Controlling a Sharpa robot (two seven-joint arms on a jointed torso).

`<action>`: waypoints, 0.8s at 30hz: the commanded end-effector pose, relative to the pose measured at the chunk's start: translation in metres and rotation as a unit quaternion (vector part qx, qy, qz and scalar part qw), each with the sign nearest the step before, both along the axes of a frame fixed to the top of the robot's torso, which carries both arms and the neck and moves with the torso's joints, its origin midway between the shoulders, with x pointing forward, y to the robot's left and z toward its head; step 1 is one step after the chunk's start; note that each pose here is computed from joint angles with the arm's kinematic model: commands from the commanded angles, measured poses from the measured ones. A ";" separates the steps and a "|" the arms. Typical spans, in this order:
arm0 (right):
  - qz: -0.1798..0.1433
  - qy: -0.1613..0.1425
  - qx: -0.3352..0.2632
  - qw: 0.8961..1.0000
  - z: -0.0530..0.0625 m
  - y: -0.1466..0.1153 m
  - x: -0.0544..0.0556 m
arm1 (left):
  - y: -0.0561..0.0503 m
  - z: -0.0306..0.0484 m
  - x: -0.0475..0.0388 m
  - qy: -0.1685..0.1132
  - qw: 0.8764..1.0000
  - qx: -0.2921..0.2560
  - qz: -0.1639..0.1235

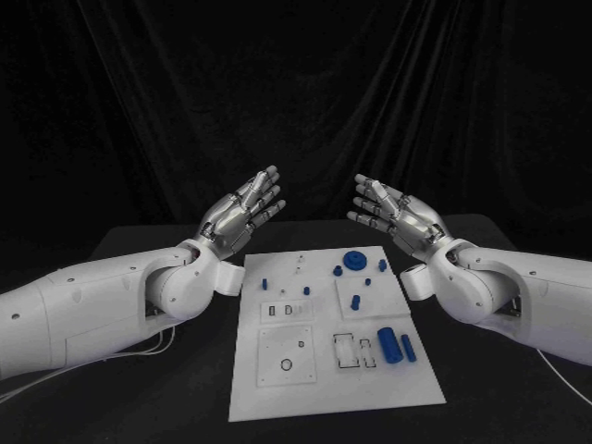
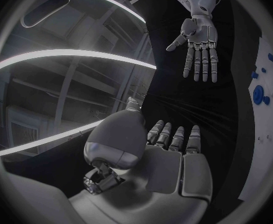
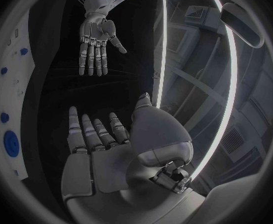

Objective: Assemble the parts on the task board

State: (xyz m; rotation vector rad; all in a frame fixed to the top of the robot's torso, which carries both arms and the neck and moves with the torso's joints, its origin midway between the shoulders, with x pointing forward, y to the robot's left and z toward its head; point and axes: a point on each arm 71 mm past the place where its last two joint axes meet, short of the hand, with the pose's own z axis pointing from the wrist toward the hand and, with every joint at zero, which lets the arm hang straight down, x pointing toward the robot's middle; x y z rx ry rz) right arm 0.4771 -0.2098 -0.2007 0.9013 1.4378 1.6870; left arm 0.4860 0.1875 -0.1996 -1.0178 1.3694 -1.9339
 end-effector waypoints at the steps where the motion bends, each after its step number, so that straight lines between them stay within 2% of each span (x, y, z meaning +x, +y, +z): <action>1: 0.027 -0.034 -0.053 0.998 0.012 0.000 0.001 | 0.004 0.0055 -0.0031 -0.020 1.000 -0.011 -0.012; 4: 0.028 -0.075 -0.099 0.992 0.025 0.000 0.004 | 0.011 0.0068 -0.0049 -0.030 1.000 -0.001 -0.008; 6: 0.032 -0.111 -0.145 0.983 0.035 0.001 0.007 | 0.016 0.0080 -0.0064 -0.039 0.999 0.008 -0.005; 8: 0.041 -0.153 -0.209 0.965 0.047 0.003 0.010 | 0.021 0.0097 -0.0084 -0.050 0.999 0.018 -0.001; 10: 0.051 -0.191 -0.280 0.939 0.059 0.007 0.014 | 0.026 0.0118 -0.0106 -0.058 0.998 0.024 0.004; 13: 0.062 -0.248 -0.388 0.885 0.073 0.012 0.019 | 0.031 0.0158 -0.0140 -0.068 0.997 0.027 0.011; 15: 0.067 -0.296 -0.468 0.830 0.080 0.016 0.022 | 0.035 0.0201 -0.0160 -0.077 0.997 0.028 0.016; 16: 0.069 -0.315 -0.497 0.806 0.081 0.018 0.024 | 0.035 0.0224 -0.0163 -0.080 0.996 0.028 0.018; 17: 0.070 -0.328 -0.517 0.788 0.082 0.019 0.025 | 0.036 0.0243 -0.0163 -0.083 0.996 0.028 0.019; 19: 0.070 -0.362 -0.566 0.737 0.084 0.021 0.027 | 0.036 0.0293 -0.0164 -0.090 0.995 0.027 0.020; 20: 0.071 -0.372 -0.584 0.718 0.084 0.022 0.029 | 0.036 0.0313 -0.0165 -0.093 0.995 0.027 0.021; 21: 0.071 -0.376 -0.592 0.709 0.084 0.023 0.029 | 0.036 0.0327 -0.0165 -0.095 0.995 0.027 0.021; 23: 0.072 -0.385 -0.623 0.677 0.084 0.024 0.033 | 0.037 0.0360 -0.0167 -0.099 0.995 0.026 0.021; 24: 0.071 -0.387 -0.634 0.666 0.083 0.024 0.035 | 0.037 0.0373 -0.0168 -0.100 0.994 0.025 0.020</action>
